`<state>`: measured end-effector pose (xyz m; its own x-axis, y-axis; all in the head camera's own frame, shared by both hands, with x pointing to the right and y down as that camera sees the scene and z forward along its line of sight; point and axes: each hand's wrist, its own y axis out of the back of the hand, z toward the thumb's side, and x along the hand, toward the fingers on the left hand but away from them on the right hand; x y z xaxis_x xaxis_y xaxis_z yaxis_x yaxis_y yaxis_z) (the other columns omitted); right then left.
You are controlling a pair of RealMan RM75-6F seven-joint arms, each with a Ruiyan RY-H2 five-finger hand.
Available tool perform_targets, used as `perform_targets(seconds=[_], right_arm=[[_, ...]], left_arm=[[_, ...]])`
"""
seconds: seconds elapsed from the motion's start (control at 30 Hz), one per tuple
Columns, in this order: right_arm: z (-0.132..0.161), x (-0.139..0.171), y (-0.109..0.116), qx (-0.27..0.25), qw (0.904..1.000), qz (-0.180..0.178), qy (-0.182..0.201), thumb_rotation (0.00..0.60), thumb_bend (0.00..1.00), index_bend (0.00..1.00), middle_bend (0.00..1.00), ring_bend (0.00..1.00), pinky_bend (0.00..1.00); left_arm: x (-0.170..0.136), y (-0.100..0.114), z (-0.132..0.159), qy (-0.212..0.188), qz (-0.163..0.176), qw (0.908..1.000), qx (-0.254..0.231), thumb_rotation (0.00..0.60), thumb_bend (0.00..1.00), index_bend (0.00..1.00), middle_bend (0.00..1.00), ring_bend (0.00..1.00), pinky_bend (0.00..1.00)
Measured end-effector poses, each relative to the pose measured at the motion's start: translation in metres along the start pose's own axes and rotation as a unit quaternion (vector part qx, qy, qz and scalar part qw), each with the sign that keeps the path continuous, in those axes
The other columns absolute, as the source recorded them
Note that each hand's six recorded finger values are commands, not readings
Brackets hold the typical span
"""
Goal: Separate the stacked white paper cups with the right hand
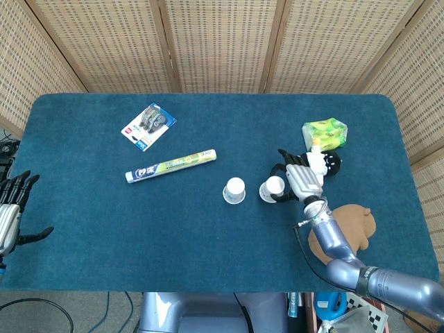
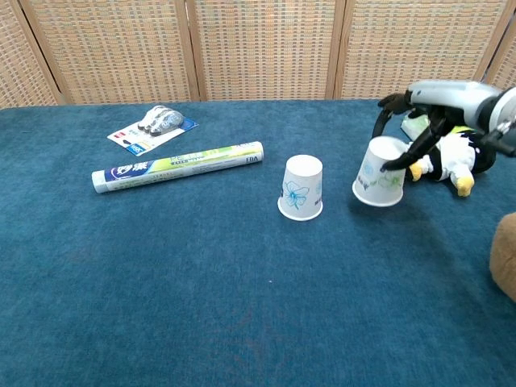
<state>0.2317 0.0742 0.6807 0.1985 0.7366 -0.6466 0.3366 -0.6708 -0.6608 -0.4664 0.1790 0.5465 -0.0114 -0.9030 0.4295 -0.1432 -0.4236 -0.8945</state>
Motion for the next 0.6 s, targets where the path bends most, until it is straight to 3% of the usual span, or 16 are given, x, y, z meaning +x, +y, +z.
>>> perform_targets(seconds=[0.13,0.2,0.37,0.6], right_arm=[[-0.004,-0.003,-0.013,0.017,0.9997,0.017,0.005,0.600,0.29,0.14,0.00,0.00,0.00],[-0.003,-0.002,-0.012,0.023,0.9995,0.020,0.011,0.600,0.27,0.11,0.00,0.00,0.00],[0.003,0.013,0.001,0.025,0.9991,0.016,0.028,0.600,0.25,0.08,0.00,0.00,0.00],[-0.004,0.050,0.028,0.077,0.9939,-0.036,0.070,0.600,0.05,0.08,0.00,0.00,0.00]], left_arm=[[0.002,-0.001,-0.001,0.002,-0.001,1.0000,0.002,0.600,0.11,0.00,0.00,0.00,0.00],[0.003,-0.001,-0.001,0.004,-0.002,1.0000,0.003,0.600,0.11,0.00,0.00,0.00,0.00],[0.003,-0.001,-0.001,0.003,-0.002,1.0000,0.001,0.600,0.11,0.00,0.00,0.00,0.00],[-0.001,0.001,-0.001,-0.001,0.001,1.0000,0.002,0.600,0.11,0.00,0.00,0.00,0.00]])
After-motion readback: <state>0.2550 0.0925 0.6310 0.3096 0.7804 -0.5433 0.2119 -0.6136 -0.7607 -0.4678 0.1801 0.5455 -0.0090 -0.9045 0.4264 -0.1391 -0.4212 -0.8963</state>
